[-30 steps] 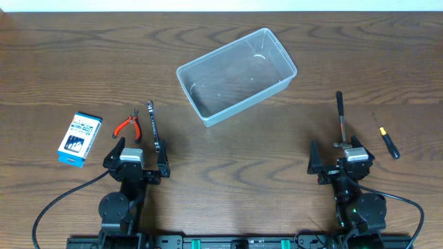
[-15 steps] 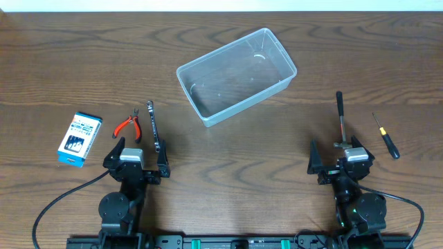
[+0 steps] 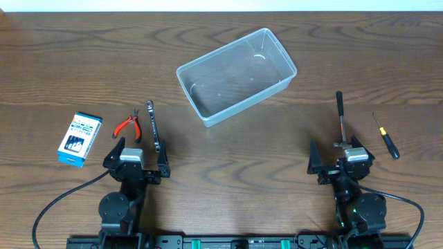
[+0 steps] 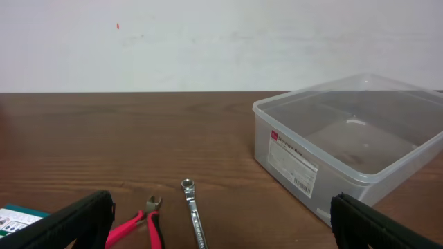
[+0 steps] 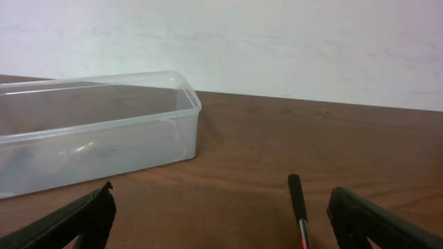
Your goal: Pack container
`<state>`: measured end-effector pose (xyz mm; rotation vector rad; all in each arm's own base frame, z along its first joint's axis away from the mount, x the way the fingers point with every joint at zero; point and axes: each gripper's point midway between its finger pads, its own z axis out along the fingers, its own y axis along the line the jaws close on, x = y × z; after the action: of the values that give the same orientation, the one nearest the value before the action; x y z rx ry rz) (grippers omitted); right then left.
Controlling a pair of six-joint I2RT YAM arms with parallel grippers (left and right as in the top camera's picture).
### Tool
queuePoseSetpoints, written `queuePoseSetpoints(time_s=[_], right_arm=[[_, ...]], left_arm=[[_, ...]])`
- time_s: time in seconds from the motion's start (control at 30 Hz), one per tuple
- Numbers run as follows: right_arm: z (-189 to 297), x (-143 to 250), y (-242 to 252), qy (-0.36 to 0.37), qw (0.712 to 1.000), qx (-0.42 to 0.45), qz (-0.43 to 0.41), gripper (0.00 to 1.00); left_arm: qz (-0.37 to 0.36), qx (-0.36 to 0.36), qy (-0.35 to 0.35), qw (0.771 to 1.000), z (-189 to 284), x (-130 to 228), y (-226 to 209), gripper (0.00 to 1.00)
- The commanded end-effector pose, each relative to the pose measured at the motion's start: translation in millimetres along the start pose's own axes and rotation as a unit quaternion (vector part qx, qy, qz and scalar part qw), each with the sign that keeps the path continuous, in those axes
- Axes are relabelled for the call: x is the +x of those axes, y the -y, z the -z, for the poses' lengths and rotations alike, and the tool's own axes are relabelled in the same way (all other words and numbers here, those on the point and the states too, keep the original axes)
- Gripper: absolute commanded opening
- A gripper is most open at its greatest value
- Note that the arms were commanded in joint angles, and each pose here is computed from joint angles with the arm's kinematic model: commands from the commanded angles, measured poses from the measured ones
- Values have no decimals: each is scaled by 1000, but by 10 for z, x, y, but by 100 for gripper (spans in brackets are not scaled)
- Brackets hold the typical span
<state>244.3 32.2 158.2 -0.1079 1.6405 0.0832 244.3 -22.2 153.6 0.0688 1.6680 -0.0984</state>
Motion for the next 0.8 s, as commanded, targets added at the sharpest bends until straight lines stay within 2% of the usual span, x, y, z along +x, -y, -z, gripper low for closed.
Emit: queuePoseSetpoints(time_s=[0.0,0.13,0.23,0.37,0.43,0.57,0.67,0.77], right_arm=[[2,8,-41,0,1000,-10,0,99],[2,9,-51,0,1000,-13,-18,99],[2,10,-53,-1,997,-14,-79,99],[22,-84,-162,5,994,-46,-103,99],[49,-215,-197,11,993,-58,-102,99],[103,-525,-198,-10,994,-58,-88,99],[84,-715,-224,-65,993,-62,-70,99],[-1,-893,-252,-151,985,-68,-46,99]], left_arm=[[6,23,-23,999,-2,143,80,98],[6,21,-23,999,-2,143,74,98],[5,21,-6,1000,-5,56,75,98],[61,23,8,998,27,-113,81,98],[84,21,-10,996,75,-184,85,98],[79,17,-67,995,213,-464,102,98],[60,14,-124,990,263,-751,108,98],[71,7,-204,976,245,-1020,114,98]])
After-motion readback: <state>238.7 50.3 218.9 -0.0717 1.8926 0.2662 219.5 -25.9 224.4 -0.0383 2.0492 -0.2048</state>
